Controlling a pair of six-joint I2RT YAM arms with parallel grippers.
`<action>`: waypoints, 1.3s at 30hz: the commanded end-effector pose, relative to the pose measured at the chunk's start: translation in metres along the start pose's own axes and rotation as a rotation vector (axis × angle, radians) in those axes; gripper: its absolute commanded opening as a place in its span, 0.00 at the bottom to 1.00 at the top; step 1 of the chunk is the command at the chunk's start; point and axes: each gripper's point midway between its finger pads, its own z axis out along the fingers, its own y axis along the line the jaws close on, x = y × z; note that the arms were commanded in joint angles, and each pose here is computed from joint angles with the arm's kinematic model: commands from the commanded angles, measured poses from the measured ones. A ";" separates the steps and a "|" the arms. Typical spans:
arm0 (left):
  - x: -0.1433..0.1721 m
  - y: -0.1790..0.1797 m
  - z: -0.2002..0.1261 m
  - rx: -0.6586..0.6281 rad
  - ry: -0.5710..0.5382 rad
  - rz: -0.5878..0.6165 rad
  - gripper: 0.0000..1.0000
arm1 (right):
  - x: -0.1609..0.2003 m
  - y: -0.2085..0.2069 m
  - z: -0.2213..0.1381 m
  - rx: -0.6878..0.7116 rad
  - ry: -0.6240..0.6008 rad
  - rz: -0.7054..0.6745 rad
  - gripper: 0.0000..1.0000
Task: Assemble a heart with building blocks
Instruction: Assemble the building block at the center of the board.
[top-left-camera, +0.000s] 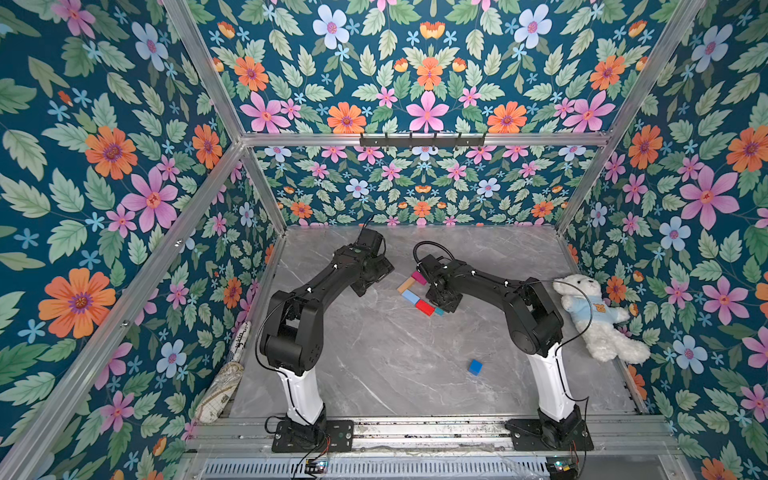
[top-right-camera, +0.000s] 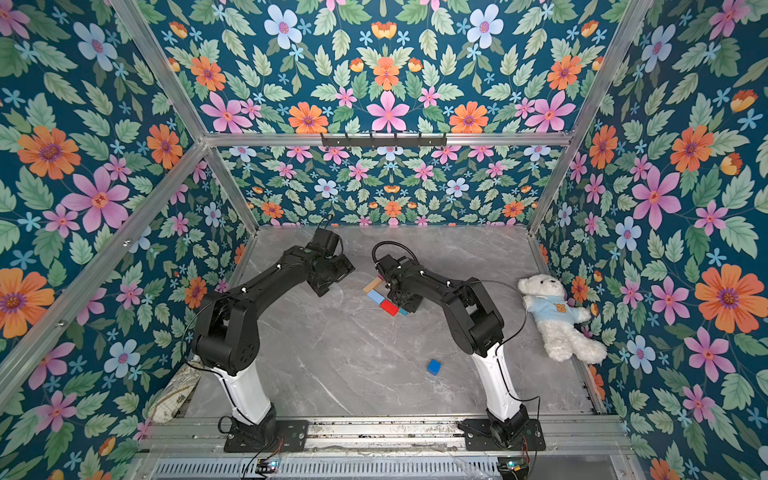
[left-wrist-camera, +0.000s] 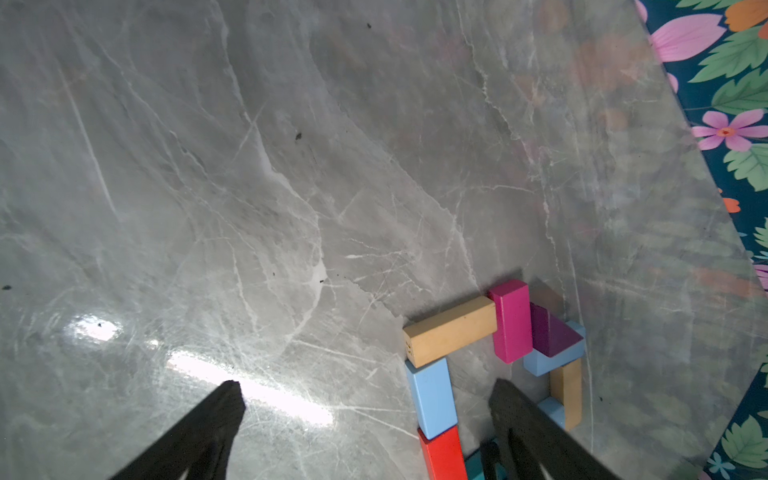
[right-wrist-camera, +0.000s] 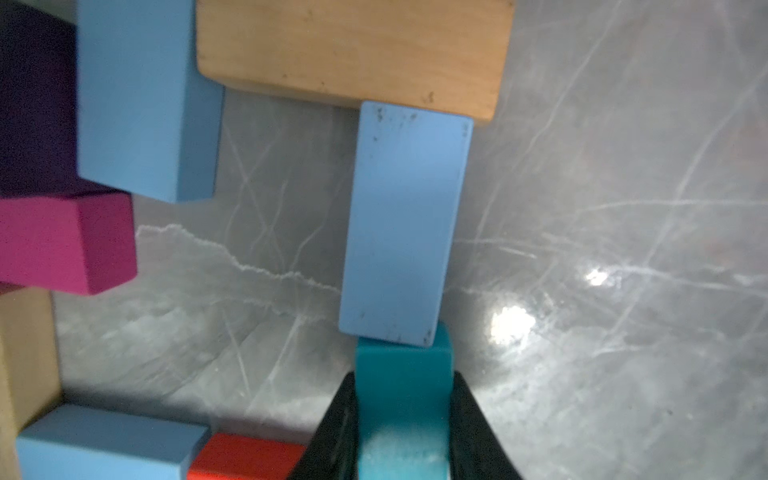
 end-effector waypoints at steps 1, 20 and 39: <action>0.000 -0.001 0.002 0.004 0.004 0.008 0.96 | 0.008 -0.012 0.007 0.044 0.033 0.021 0.00; 0.000 -0.002 0.005 0.016 0.013 0.013 0.97 | 0.007 -0.018 0.005 0.055 0.027 0.051 0.00; 0.001 -0.001 0.006 0.018 0.020 0.010 0.99 | 0.008 -0.013 -0.003 0.023 0.043 0.045 0.56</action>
